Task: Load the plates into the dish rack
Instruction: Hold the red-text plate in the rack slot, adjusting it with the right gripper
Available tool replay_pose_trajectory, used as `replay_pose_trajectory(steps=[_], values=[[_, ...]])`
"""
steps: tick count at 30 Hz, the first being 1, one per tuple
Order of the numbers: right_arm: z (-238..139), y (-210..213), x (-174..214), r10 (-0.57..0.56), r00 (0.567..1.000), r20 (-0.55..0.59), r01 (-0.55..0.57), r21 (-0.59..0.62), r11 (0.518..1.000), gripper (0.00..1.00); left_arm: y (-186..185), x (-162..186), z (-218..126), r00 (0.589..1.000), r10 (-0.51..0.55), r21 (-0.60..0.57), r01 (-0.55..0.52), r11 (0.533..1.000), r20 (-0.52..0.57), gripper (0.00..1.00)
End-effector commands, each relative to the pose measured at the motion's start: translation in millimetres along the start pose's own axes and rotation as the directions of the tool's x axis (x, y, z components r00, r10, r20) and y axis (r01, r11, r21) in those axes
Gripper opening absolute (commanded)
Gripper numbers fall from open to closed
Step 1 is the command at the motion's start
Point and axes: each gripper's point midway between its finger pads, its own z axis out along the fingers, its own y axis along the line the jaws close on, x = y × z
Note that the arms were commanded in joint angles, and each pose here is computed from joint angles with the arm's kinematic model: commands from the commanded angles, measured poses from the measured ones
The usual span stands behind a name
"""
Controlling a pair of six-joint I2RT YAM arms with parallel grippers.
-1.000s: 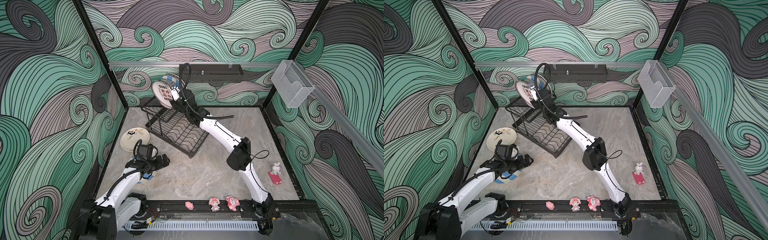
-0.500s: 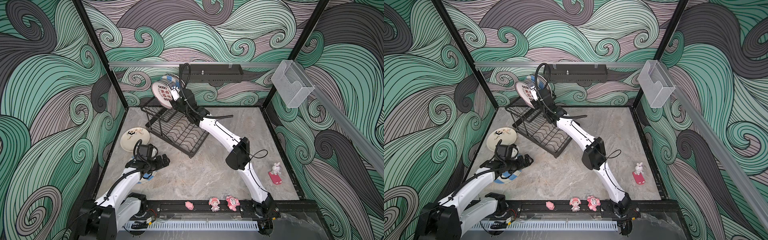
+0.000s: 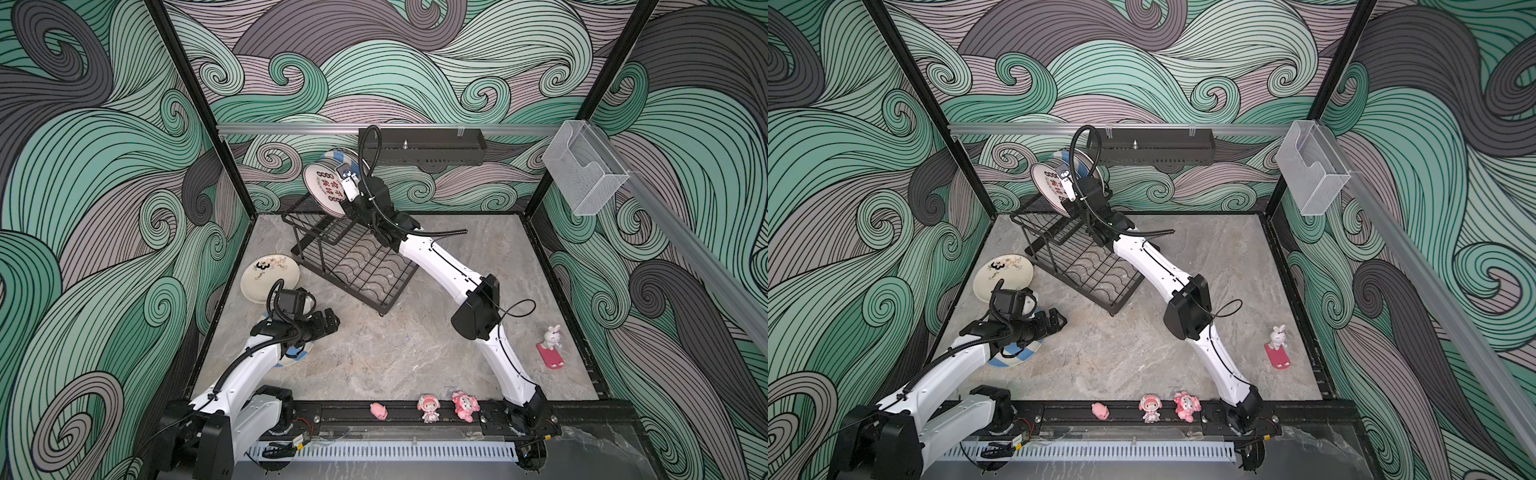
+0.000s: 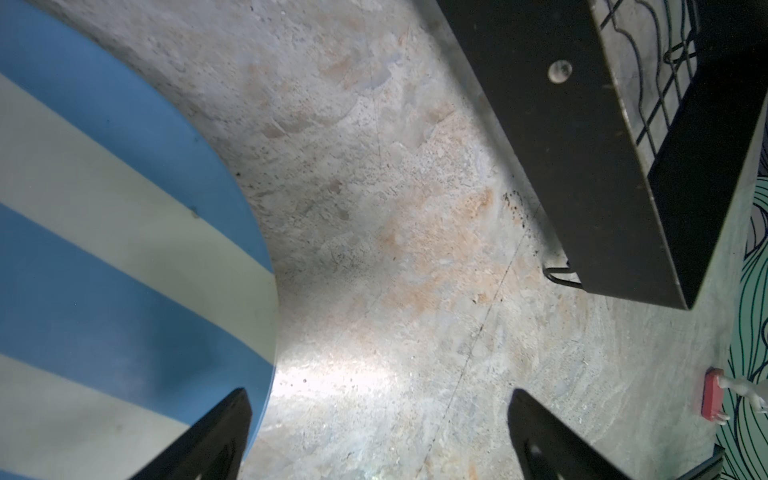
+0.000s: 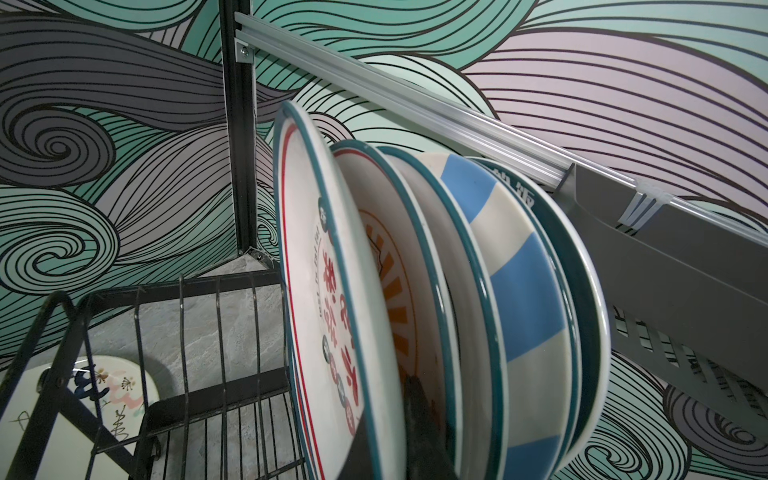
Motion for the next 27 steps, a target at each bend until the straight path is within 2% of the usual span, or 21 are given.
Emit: replay_pose_trajectory(steps=[1, 12, 27], values=[[-34, -27, -70, 0.058, 0.985, 0.161, -0.062, 0.018, 0.998, 0.00, -1, 2, 0, 1.000, 0.010, 0.003, -0.010, 1.000, -0.017, 0.98], [-54, -30, -90, 0.108, 0.966, 0.235, -0.107, -0.018, 0.994, 0.00, -2, 3, -1, 1.000, 0.010, 0.007, -0.010, 1.000, -0.019, 0.99], [-27, -15, -64, 0.112, 0.978, 0.178, -0.105, -0.050, 0.993, 0.00, -1, 4, 0, 1.000, 0.008, 0.002, -0.008, 1.000, -0.024, 0.99]])
